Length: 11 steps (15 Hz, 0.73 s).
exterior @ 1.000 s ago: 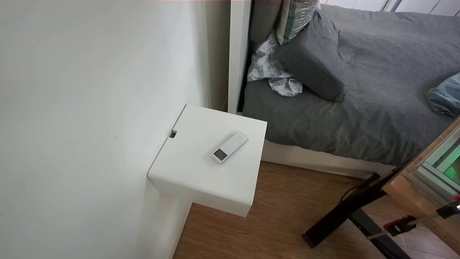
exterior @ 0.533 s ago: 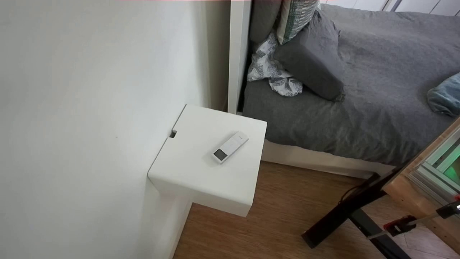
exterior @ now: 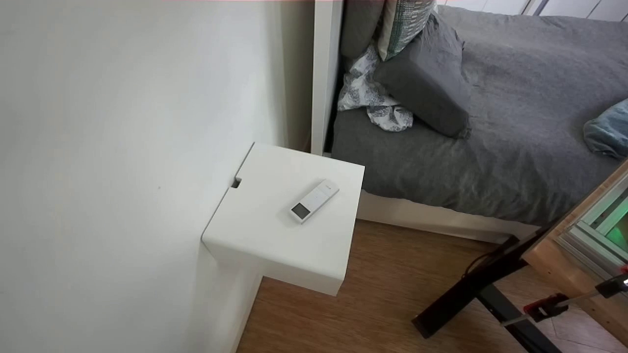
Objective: Put the other pillow on top of the grey pillow
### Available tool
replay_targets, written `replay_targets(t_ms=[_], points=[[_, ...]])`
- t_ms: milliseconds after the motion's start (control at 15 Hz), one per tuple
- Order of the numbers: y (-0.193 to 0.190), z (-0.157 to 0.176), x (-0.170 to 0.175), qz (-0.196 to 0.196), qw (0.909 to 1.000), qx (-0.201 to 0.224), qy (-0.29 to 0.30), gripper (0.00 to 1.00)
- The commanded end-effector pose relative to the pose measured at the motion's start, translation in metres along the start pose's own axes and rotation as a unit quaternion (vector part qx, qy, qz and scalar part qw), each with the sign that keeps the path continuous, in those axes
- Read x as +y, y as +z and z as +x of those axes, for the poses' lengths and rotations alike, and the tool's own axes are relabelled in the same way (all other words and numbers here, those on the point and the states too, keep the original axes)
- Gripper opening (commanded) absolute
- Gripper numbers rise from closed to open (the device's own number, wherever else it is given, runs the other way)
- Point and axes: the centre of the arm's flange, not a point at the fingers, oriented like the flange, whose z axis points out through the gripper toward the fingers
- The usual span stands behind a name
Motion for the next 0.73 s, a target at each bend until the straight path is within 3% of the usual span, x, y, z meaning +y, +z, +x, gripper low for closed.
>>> replay_targets(t_ms=[0,333,400,667], points=[[-0.003,-0.028,-0.007,-0.082,0.9946,-0.061,0.018,1.00],[-0.002,-0.057,0.000,-0.165,0.9673,-0.192,-0.020,1.00],[0.012,-0.052,-0.003,-0.144,0.9760,-0.163,0.003,1.00],[0.012,-0.054,-0.003,-0.146,0.9746,-0.169,0.002,1.00]])
